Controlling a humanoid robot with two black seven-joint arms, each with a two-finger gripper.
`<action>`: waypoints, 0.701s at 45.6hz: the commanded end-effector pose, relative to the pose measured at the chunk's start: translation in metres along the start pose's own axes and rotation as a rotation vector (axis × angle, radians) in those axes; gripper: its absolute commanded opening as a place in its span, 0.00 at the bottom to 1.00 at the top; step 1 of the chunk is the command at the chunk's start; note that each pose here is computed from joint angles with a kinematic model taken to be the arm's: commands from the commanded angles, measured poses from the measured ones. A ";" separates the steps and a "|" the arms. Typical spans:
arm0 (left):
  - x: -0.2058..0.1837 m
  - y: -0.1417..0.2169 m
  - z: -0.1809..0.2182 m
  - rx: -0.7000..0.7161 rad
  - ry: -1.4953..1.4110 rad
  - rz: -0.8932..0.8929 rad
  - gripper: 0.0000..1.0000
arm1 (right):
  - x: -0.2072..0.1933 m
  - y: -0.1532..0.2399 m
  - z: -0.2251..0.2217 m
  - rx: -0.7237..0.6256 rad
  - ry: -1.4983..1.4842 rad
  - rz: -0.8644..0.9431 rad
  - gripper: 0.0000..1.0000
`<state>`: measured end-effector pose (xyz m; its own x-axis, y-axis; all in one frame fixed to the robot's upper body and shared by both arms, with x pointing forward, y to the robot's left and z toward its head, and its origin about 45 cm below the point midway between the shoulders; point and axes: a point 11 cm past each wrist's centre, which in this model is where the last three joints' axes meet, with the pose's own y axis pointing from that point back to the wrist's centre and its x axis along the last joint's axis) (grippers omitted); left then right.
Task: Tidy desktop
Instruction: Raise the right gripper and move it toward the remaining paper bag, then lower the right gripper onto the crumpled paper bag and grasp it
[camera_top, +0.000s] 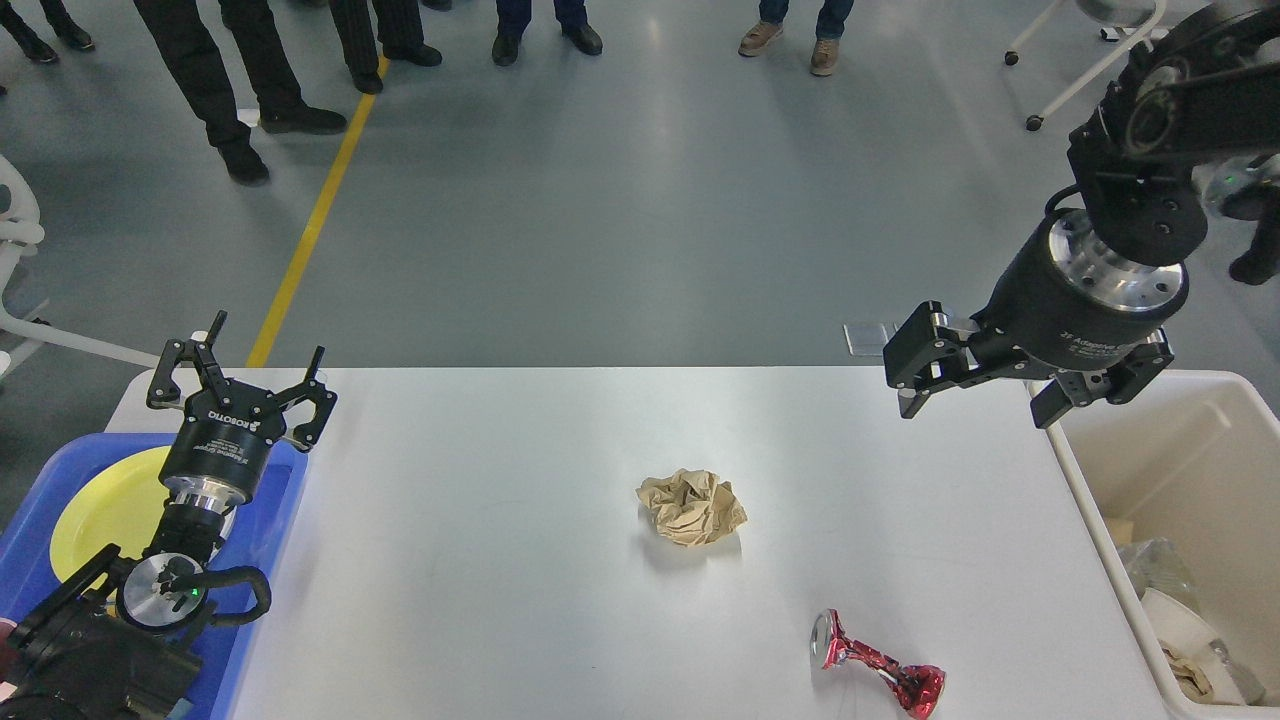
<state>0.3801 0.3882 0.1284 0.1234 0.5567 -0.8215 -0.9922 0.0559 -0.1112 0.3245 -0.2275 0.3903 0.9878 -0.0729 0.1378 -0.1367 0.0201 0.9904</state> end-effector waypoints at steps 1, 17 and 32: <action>0.000 0.000 0.000 -0.002 0.001 -0.001 0.96 | 0.003 -0.004 -0.006 0.022 -0.007 0.005 1.00; 0.000 0.000 0.000 0.001 -0.001 0.000 0.96 | 0.017 -0.042 -0.055 0.159 0.051 -0.032 1.00; 0.000 0.000 0.000 -0.001 0.000 0.000 0.96 | 0.024 -0.138 -0.109 0.258 0.039 -0.027 1.00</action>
<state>0.3802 0.3881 0.1286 0.1250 0.5568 -0.8212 -0.9920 0.0572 -0.1123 0.3713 -0.1413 0.2926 0.9940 -0.0130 0.1088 -0.1092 -0.2011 0.9735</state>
